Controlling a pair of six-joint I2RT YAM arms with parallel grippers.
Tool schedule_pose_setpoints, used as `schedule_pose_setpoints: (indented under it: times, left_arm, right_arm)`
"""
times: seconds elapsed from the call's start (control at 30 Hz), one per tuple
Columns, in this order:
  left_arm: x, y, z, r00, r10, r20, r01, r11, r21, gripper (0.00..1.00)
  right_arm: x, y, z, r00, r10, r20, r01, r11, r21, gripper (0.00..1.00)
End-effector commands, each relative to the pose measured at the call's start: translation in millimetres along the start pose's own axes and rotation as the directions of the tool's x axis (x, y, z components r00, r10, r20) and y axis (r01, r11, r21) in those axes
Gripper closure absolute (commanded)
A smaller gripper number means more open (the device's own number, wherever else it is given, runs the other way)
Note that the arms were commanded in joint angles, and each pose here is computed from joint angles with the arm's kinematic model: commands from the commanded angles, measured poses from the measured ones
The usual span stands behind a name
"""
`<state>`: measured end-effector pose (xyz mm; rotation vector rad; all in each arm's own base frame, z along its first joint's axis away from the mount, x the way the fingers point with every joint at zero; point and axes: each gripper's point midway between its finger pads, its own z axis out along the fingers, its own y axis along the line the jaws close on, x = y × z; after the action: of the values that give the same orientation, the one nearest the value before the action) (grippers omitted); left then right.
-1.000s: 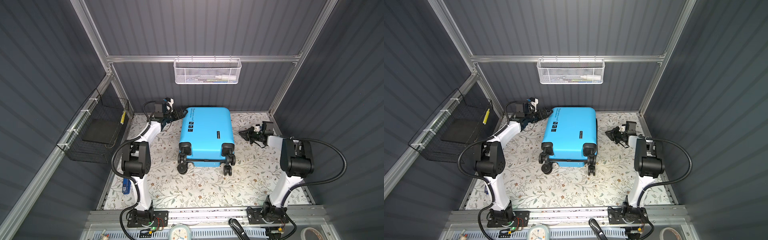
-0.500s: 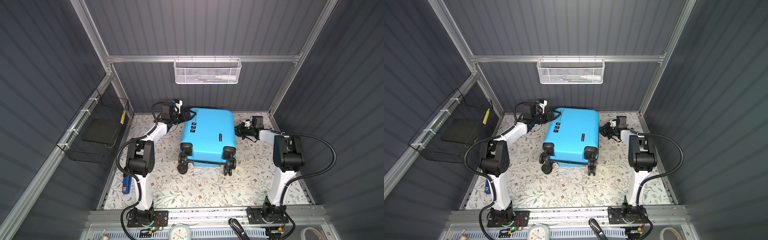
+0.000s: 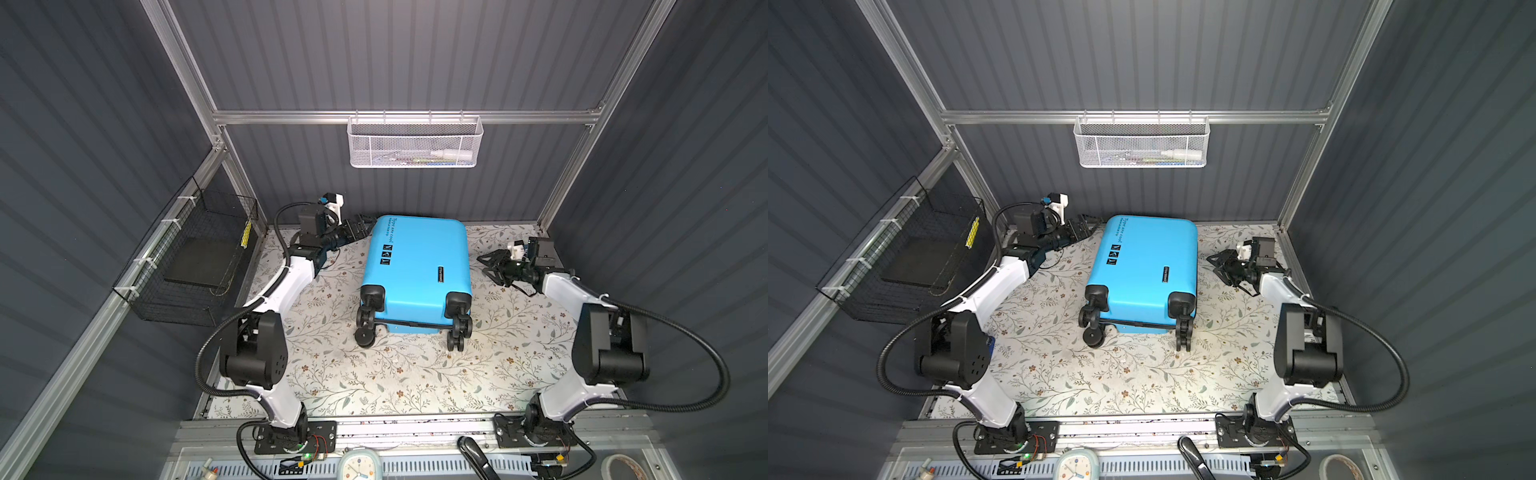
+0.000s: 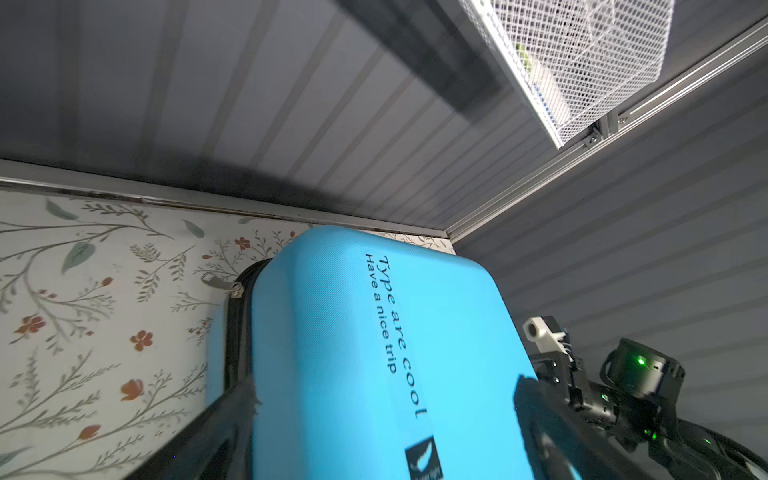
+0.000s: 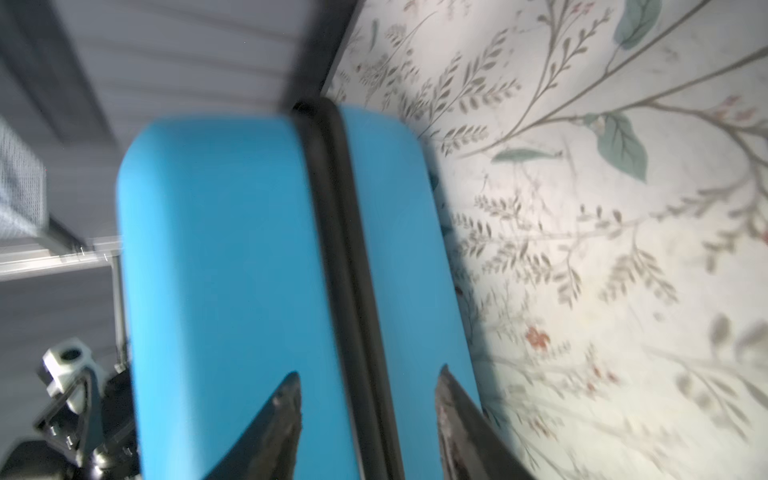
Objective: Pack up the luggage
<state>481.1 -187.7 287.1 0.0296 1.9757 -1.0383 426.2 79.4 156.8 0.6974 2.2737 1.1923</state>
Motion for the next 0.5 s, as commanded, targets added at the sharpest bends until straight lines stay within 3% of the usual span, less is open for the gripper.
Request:
schedule_pose_setpoints:
  times: [0.0, 0.1, 0.2, 0.3, 0.47]
  left_arm:
    - [22.5, -0.1, -12.5, 0.999, -0.007, -0.038, 0.007, 1.000, -0.001, 0.00]
    - [38.3, -5.9, -30.9, 0.999, -0.003, -0.050, 0.003, 1.000, 0.006, 0.00]
    - [53.1, -7.1, -48.5, 0.998, 0.000, -0.055, -0.001, 1.000, -0.011, 0.00]
    - [61.3, -9.6, -62.6, 0.999, 0.002, -0.049, -0.003, 1.000, -0.021, 0.00]
    - [67.2, -10.0, -71.1, 0.999, -0.011, -0.038, 0.010, 1.000, -0.027, 0.00]
  right_arm:
    - [28.1, 3.5, -20.0, 0.999, -0.040, -0.003, 0.040, 0.999, 0.006, 0.39]
    - [60.2, 17.8, -42.1, 0.995, -0.104, 0.000, 0.104, 0.995, 0.004, 0.34]
    - [100.8, 23.1, -62.5, 0.976, -0.219, -0.018, 0.220, 0.972, 0.077, 0.31]
    - [142.6, 29.0, -89.3, 0.933, -0.358, -0.043, 0.360, 0.920, 0.156, 0.28]
    - [174.3, 17.4, -106.9, 0.878, -0.473, -0.074, 0.471, 0.826, 0.309, 0.24]
